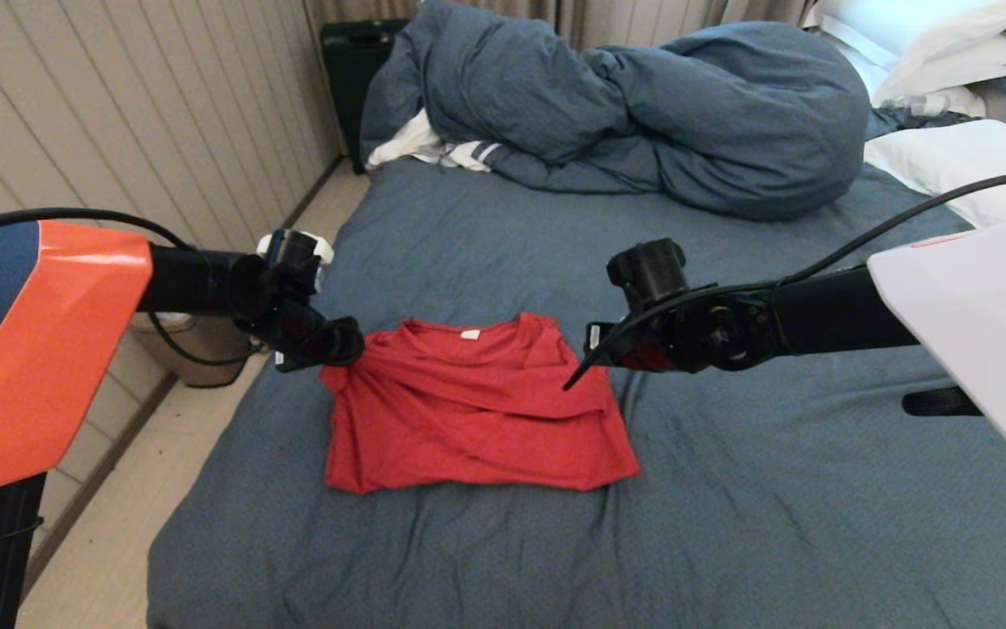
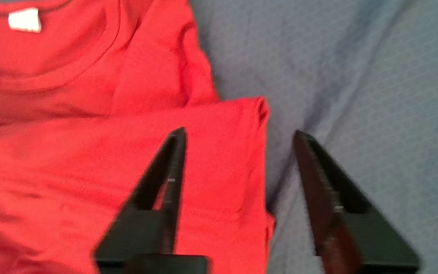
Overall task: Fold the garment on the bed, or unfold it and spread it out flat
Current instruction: Fold the red T-shirt
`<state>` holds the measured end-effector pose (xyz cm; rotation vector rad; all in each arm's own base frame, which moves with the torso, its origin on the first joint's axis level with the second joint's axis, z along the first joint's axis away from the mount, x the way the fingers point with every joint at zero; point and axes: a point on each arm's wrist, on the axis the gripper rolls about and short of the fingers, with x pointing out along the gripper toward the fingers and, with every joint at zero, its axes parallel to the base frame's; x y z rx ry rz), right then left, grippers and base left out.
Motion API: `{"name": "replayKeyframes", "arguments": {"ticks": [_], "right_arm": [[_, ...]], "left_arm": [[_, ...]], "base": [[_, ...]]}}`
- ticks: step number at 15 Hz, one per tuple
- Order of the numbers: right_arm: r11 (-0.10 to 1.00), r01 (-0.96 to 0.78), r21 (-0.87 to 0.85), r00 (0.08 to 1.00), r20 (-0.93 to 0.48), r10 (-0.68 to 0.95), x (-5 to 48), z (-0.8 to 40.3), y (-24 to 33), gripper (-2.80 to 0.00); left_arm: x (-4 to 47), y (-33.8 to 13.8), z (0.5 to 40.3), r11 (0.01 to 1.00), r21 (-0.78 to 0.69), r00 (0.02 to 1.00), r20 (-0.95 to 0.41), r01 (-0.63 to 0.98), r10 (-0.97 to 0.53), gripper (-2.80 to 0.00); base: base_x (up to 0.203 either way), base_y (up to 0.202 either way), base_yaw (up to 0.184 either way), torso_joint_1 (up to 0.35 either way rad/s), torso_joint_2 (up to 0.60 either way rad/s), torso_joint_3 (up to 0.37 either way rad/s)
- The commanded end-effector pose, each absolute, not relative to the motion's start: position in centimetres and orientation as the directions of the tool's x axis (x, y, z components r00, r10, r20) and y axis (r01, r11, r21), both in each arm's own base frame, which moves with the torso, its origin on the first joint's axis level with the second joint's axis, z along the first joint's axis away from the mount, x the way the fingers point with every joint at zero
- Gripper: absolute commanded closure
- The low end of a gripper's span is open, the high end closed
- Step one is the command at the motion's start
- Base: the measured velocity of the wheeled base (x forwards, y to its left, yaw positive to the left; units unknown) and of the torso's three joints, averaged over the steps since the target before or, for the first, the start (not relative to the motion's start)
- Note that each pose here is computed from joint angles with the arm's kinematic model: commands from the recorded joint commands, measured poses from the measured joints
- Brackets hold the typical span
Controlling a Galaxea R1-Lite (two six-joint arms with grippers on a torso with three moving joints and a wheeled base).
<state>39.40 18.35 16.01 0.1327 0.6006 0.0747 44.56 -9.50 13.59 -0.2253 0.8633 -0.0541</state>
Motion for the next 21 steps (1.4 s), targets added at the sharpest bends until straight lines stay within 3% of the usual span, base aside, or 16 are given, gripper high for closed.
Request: {"name": "replayKeyframes", "arguments": {"ticks": [1,8,15,20,21], "right_arm": [[0.988,-0.029,0.153,0.829,-0.549,0.109,39.3,16.5,18.2,-2.8],[0.986,-0.034,0.163,0.841,-0.529,0.116,38.5,17.8,17.9,-2.8],[0.984,-0.049,0.171,0.849,-0.511,0.131,37.9,18.7,18.2,-2.8],[0.984,-0.049,0.172,0.851,-0.509,0.132,37.7,19.0,18.1,-2.8],[0.984,-0.049,0.172,0.851,-0.509,0.132,37.7,19.0,18.1,-2.8]], "left_arm": [[44.4,-9.1,14.7,0.973,-0.225,0.671,-0.728,-0.046,-0.136,0.0],[43.8,-9.6,12.4,0.983,-0.181,0.61,-0.78,-0.014,-0.135,0.0],[41.9,-9.6,16.6,0.978,-0.207,0.668,-0.724,0.03,-0.173,0.0],[41.8,-10.5,13.8,0.981,-0.19,0.607,-0.776,0.038,-0.174,0.0],[41.6,-11.0,13.5,0.98,-0.193,0.603,-0.776,0.05,-0.183,-2.8]], "base": [[0.0,0.0,0.0,0.0,0.0,0.0],[0.0,0.0,0.0,0.0,0.0,0.0],[0.0,0.0,0.0,0.0,0.0,0.0],[0.0,0.0,0.0,0.0,0.0,0.0],[0.0,0.0,0.0,0.0,0.0,0.0]]}}
